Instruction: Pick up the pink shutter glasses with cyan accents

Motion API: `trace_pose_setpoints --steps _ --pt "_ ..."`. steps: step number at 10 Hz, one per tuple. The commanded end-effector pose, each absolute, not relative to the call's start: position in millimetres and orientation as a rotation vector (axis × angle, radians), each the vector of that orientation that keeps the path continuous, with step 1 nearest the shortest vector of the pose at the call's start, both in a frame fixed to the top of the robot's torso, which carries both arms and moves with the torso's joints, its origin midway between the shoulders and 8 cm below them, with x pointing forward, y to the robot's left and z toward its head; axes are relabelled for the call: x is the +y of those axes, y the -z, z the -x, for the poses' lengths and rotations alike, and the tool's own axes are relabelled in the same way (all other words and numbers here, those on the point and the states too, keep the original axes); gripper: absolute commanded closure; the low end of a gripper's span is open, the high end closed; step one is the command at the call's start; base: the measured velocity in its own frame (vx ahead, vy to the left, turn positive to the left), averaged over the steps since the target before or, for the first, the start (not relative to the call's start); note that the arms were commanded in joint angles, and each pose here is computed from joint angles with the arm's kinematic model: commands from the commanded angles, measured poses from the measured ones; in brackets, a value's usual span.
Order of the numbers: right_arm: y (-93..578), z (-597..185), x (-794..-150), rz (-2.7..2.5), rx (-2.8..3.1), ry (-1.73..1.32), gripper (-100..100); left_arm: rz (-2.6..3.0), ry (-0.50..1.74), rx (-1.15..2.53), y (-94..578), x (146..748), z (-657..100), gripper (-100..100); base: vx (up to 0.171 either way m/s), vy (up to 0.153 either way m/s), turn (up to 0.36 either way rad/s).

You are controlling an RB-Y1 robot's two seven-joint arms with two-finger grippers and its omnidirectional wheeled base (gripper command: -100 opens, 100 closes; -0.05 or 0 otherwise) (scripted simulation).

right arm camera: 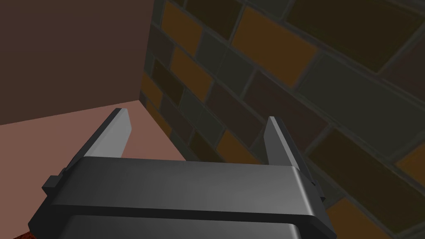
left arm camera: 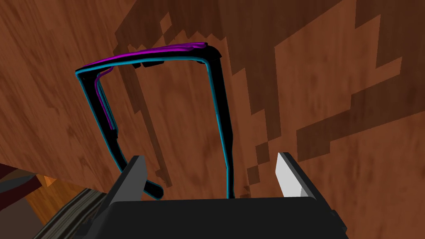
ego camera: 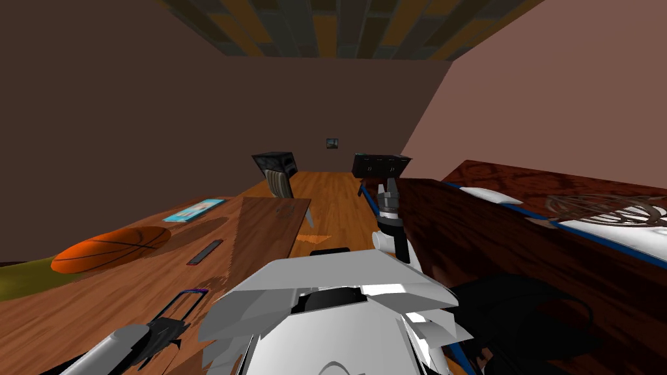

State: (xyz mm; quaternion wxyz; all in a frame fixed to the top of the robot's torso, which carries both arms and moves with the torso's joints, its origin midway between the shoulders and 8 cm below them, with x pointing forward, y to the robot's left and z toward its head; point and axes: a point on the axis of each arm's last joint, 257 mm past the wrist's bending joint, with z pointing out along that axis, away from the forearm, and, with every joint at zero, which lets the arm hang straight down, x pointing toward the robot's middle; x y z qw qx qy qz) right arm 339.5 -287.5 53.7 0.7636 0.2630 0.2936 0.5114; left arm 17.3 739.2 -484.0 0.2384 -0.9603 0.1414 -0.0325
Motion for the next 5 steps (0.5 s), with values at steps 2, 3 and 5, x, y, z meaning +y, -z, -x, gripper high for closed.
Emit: trace_pose_setpoints --steps 2,3,5 --pt "-53.7 -339.4 -287.5 -0.572 0.638 -1.112 0 2.645 0.095 0.323 487.1 737.6 -20.4 -100 -0.084 0.006 -0.053" --pt "-53.7 -339.4 -287.6 -0.572 0.638 -1.112 0 2.644 0.071 0.346 490.1 737.2 -28.5 -100 -0.120 0.020 -0.154" --pt "-53.7 -339.5 -287.5 -0.572 0.638 -1.112 0 2.655 0.084 0.283 491.1 736.2 -28.3 -100 -0.098 0.022 -0.082"
